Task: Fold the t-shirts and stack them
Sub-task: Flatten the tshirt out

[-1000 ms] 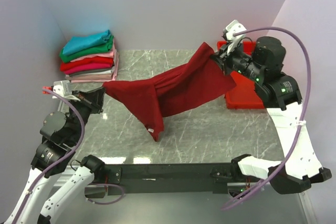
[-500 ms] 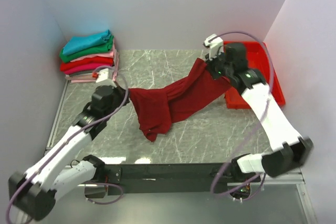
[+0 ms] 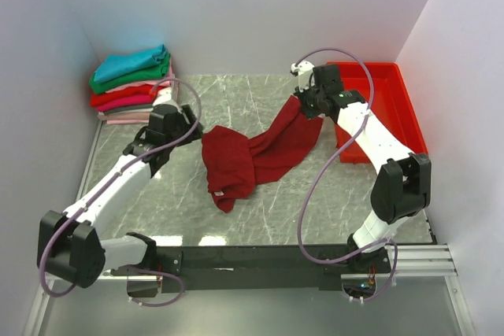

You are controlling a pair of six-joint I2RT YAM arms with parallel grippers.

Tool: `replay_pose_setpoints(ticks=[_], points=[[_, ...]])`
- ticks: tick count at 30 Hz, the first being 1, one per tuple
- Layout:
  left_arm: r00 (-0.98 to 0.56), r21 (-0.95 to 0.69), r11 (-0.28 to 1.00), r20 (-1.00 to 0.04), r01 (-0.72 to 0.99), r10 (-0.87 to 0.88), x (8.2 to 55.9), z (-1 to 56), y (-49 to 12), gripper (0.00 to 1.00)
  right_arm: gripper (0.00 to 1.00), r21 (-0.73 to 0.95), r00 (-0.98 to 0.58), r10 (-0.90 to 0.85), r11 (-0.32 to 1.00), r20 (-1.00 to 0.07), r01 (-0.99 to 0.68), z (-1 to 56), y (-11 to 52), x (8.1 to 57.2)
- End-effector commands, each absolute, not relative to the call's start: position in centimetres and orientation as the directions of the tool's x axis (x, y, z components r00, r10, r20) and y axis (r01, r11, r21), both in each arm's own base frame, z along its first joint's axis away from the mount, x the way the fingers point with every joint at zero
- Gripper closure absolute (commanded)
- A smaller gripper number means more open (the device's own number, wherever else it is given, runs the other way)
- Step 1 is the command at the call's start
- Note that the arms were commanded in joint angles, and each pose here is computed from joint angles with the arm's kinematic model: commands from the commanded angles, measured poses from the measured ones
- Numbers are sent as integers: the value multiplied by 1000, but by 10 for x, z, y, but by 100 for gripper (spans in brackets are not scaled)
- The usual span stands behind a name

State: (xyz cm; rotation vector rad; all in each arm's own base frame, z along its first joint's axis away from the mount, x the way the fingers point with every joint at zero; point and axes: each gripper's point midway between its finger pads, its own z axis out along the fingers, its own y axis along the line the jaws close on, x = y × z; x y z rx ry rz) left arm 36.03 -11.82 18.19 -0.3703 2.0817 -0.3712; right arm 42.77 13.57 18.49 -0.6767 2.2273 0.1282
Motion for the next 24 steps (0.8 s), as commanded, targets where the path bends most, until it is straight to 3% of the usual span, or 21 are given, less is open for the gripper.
replay_pose_setpoints(ticks=[1,4,10,24], points=[[-541,-422,875,-805,236,-243,328,224,-181,34,100,-130,-469,-389,860,-793,-493,221,138,440],[-579,-427,776,-809,463,-100,281,221,-224,34,100,-107,-485,-383,857,-786,-504,212,139,436],[-575,-327,683,-801,653,166,225,183,-272,33,100,-69,-519,-368,859,-771,-507,199,135,437],[-621,-82,813,-690,576,371,223,92,-291,36,100,6,-561,-331,858,-759,-514,189,130,435]])
